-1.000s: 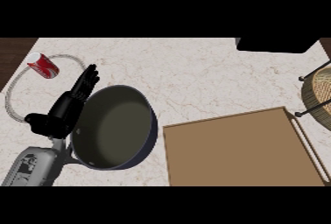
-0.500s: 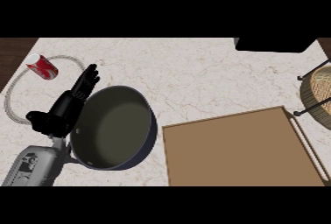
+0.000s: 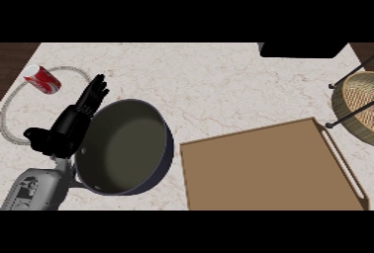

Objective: Pick the cupcake from the tray and place it in the tiered basket

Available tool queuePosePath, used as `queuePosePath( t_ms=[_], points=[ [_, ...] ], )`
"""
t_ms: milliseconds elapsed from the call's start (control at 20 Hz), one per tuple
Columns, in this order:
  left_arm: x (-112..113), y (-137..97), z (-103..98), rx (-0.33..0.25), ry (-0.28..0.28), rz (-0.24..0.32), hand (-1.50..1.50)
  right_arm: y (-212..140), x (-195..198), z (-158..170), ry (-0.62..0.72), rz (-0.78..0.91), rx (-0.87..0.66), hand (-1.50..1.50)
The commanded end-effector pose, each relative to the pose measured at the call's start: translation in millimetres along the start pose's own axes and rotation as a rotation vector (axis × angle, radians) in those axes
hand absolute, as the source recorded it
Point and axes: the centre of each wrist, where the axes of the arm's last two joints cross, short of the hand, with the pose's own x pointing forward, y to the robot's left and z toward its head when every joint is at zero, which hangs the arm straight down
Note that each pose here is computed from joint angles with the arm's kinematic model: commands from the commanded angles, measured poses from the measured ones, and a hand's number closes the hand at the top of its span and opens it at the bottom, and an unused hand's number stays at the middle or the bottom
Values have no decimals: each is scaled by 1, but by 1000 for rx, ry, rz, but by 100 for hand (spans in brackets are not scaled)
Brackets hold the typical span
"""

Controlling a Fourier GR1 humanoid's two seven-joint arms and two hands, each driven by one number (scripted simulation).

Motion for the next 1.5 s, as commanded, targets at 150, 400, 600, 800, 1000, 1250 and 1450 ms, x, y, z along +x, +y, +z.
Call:
queuePosePath(
  t_ms=[150, 400, 600, 800, 1000, 1250, 1450],
  points=[
    [-46, -35, 24, -18, 127, 111, 0, 5, 1, -12, 64, -219, 52, -150],
    [-40, -35, 24, -42, 135, 112, 0, -28, 4, 8, 12, -240, -159, -150],
    [-34, -32, 22, -25, 125, 117, 0, -68, 5, 36, -3, -223, -455, -150],
    [-35, -34, 21, -16, 134, 121, 0, -98, -17, 60, -37, -278, -617, -150],
    [-33, -39, 27, -18, 136, 115, 0, -127, -43, 87, -117, -398, -684, -150],
    [-40, -25, 29, 21, 128, 103, 0, -163, -76, 136, -155, -462, -715, -150],
    [-41, -18, 35, 21, 131, 103, 0, -173, -101, 159, -142, -406, -678, -150]
  ],
)
